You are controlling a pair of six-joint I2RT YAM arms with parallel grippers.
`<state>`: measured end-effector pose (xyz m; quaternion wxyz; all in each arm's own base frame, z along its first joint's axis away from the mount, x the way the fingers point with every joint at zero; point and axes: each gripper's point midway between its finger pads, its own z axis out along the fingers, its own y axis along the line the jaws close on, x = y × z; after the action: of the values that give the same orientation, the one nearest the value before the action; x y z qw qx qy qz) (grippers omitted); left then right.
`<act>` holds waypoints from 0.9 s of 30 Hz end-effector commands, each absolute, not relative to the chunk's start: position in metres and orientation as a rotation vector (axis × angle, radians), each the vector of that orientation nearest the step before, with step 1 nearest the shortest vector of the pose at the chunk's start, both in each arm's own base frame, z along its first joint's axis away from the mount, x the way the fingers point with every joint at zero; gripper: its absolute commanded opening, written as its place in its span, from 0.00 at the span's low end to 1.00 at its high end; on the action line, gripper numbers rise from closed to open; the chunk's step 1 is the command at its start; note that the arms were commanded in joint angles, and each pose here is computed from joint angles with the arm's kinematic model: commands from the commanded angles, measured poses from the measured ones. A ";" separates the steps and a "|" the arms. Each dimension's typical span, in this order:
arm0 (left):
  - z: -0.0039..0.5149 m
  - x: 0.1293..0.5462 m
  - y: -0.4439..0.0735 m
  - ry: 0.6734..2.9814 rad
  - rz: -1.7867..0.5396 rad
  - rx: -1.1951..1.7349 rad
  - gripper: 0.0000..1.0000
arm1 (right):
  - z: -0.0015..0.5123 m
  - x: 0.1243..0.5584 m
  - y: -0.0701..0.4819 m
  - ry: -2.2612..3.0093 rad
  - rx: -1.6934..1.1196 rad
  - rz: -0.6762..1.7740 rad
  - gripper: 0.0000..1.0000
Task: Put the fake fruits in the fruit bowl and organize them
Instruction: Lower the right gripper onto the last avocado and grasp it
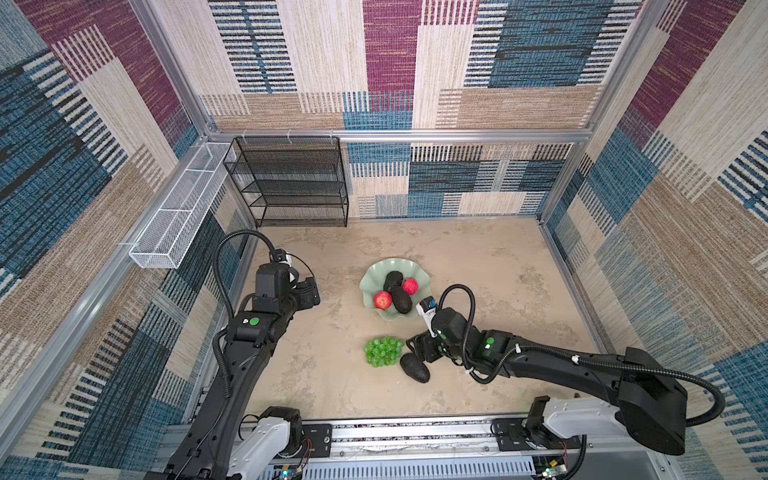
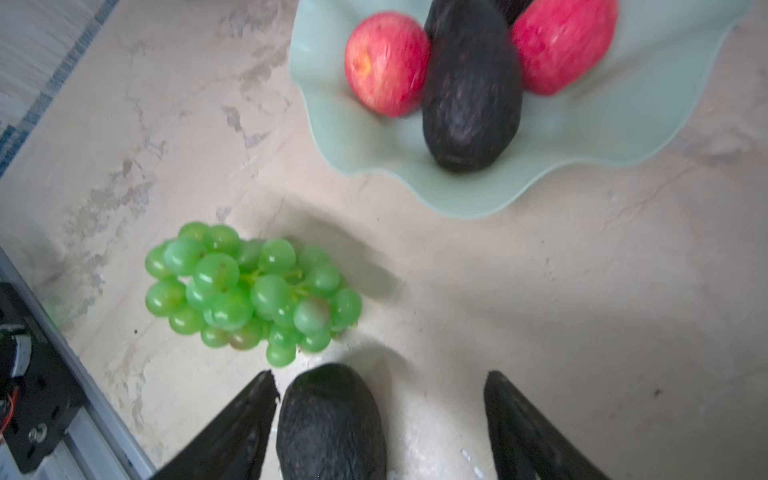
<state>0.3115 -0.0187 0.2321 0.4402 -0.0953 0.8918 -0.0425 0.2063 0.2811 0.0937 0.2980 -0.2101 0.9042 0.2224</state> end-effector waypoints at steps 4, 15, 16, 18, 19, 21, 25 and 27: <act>0.233 0.315 -0.018 2.199 -0.134 -0.286 0.83 | 0.074 0.181 0.293 2.454 -0.564 0.636 0.80; 0.232 0.315 -0.017 2.202 -0.139 -0.293 0.83 | 0.047 0.174 0.301 2.529 -0.521 0.560 0.60; 0.232 0.315 -0.017 2.201 -0.138 -0.292 0.83 | 0.047 0.174 0.298 2.535 -0.501 0.549 0.58; 0.233 0.315 -0.017 2.199 -0.141 -0.295 0.83 | 0.048 0.174 0.291 2.545 -0.467 0.532 0.55; 0.233 0.314 -0.016 2.198 -0.140 -0.296 0.83 | 0.050 0.174 0.288 2.544 -0.447 0.533 0.53; 0.234 0.314 -0.017 2.195 -0.143 -0.295 0.83 | 0.058 0.174 0.281 2.536 -0.407 0.530 0.52; 0.233 0.315 -0.017 2.199 -0.144 -0.295 0.83 | 0.088 0.183 0.268 2.464 -0.319 0.512 0.51; 0.233 0.314 -0.017 2.198 -0.146 -0.294 0.83 | 0.112 0.195 0.261 2.405 -0.263 0.494 0.50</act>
<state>0.3128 -0.0161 0.2310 0.4391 -0.1025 0.8914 -0.0452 0.1791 0.2737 0.0896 0.2882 -0.1393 0.9245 0.2070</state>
